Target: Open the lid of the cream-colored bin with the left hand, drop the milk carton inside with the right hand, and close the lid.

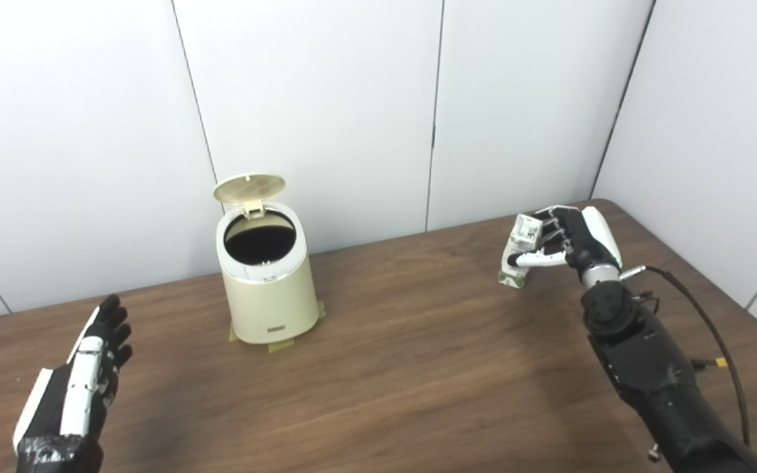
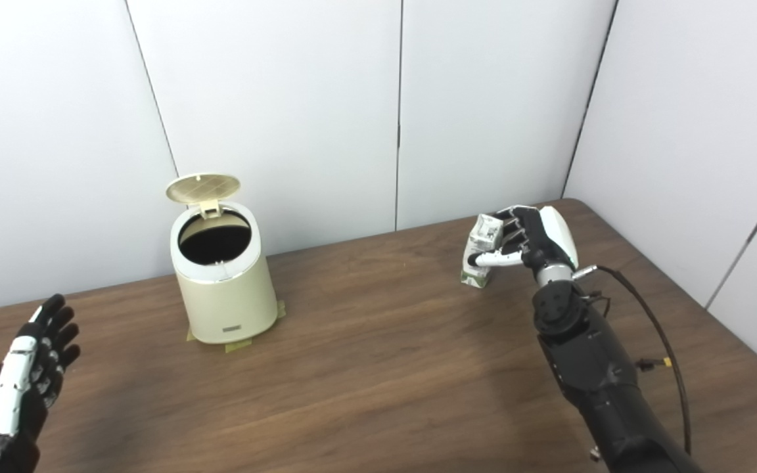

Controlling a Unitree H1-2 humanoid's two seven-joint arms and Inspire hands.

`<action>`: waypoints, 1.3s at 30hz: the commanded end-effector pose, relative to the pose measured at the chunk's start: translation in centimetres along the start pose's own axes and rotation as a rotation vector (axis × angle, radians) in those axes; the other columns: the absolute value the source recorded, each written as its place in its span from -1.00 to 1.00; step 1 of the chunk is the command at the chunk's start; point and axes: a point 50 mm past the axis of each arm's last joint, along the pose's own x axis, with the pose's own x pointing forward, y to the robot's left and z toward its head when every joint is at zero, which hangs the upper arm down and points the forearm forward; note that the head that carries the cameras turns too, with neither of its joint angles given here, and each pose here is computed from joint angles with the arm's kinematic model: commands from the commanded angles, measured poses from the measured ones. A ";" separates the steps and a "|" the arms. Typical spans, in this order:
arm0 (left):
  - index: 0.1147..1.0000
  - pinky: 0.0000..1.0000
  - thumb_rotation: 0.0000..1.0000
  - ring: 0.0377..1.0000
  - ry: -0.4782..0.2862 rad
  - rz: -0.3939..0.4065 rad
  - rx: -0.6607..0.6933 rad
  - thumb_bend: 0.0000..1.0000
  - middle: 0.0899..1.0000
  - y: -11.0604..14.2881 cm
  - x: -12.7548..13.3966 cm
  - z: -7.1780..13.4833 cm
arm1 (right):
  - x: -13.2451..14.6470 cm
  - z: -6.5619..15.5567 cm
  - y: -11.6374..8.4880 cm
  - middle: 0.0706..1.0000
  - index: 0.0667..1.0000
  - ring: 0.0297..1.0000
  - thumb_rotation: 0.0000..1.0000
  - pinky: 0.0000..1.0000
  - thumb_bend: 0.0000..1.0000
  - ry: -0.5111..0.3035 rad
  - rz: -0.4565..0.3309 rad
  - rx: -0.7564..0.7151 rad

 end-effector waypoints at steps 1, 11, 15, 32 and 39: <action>1.00 1.00 1.00 1.00 -0.062 -0.001 0.000 -0.49 1.00 -0.2 0.5 1.5 | 1.3 3.0 -1.7 -0.08 0.07 -0.22 -1.00 -0.40 -0.02 -0.107 -0.075 0.010; 1.00 1.00 1.00 1.00 -0.055 0.001 0.003 -0.45 1.00 -0.1 0.6 1.4 | 0.8 3.4 -1.1 -0.05 0.08 -0.22 -1.00 -0.43 -0.03 -0.135 -0.075 0.034; 1.00 1.00 1.00 1.00 -0.053 0.000 -0.001 -0.46 1.00 -0.3 0.6 1.3 | 0.3 4.0 -1.4 -0.04 0.06 -0.21 -1.00 -0.42 -0.02 -0.203 -0.067 0.016; 1.00 1.00 1.00 1.00 0.018 -0.013 -0.018 -0.32 1.00 -2.2 0.7 -2.1 | -5.3 14.4 1.7 -0.06 -0.09 -0.17 -1.00 -0.31 0.00 -0.571 -0.007 0.124; 1.00 0.98 0.97 0.96 0.026 -0.003 -0.046 -0.28 0.97 -3.3 0.6 -3.4 | -7.7 18.3 3.5 -0.06 -0.09 -0.20 -1.00 -0.31 0.00 -0.654 0.012 0.220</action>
